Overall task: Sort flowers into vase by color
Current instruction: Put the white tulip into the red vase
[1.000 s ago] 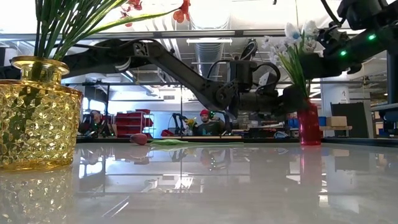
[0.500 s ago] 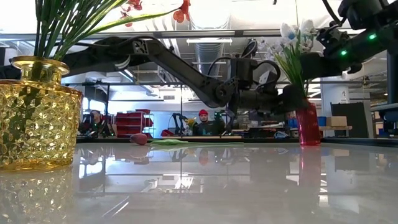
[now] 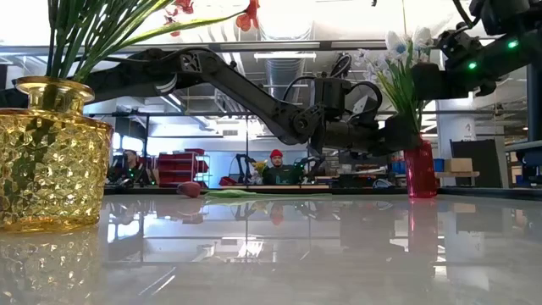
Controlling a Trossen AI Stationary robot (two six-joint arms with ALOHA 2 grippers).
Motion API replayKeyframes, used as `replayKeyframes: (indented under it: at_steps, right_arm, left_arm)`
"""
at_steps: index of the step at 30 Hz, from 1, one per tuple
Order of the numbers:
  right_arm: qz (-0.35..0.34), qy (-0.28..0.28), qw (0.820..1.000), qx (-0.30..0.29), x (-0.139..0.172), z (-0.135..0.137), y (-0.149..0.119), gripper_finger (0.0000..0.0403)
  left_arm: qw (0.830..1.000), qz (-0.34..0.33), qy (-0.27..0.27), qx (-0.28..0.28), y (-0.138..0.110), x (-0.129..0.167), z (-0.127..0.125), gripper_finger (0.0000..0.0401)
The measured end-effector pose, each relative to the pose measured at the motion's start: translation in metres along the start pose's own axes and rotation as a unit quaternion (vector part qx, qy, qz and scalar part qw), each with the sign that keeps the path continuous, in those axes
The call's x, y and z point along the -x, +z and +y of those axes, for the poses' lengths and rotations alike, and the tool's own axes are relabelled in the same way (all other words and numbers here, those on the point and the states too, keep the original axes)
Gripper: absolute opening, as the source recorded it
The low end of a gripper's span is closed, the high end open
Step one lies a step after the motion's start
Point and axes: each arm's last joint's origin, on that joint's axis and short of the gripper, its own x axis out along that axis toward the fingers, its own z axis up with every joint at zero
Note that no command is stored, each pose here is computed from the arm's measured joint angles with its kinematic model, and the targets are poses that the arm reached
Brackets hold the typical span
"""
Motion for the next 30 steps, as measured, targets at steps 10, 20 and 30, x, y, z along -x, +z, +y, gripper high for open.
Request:
replayKeyframes:
  at_steps: [10, 20, 30]
  right_arm:
    - [-0.006, 0.000, 1.000, -0.014, 0.008, -0.009, 0.017, 0.0173]
    - [0.013, 0.003, 1.000, -0.010, 0.014, -0.016, 0.032, 0.0173]
    - [0.014, 0.005, 1.000, -0.008, 0.018, -0.020, 0.042, 0.0174]
  left_arm:
    - [1.000, -0.001, 0.000, 0.000, 0.008, 0.001, 0.000, 0.0295]
    - [1.000, 0.003, 0.000, -0.003, 0.017, 0.002, -0.001, 0.0295]
    - [1.000, 0.008, 0.001, -0.013, 0.024, 0.003, -0.001, 0.0295]
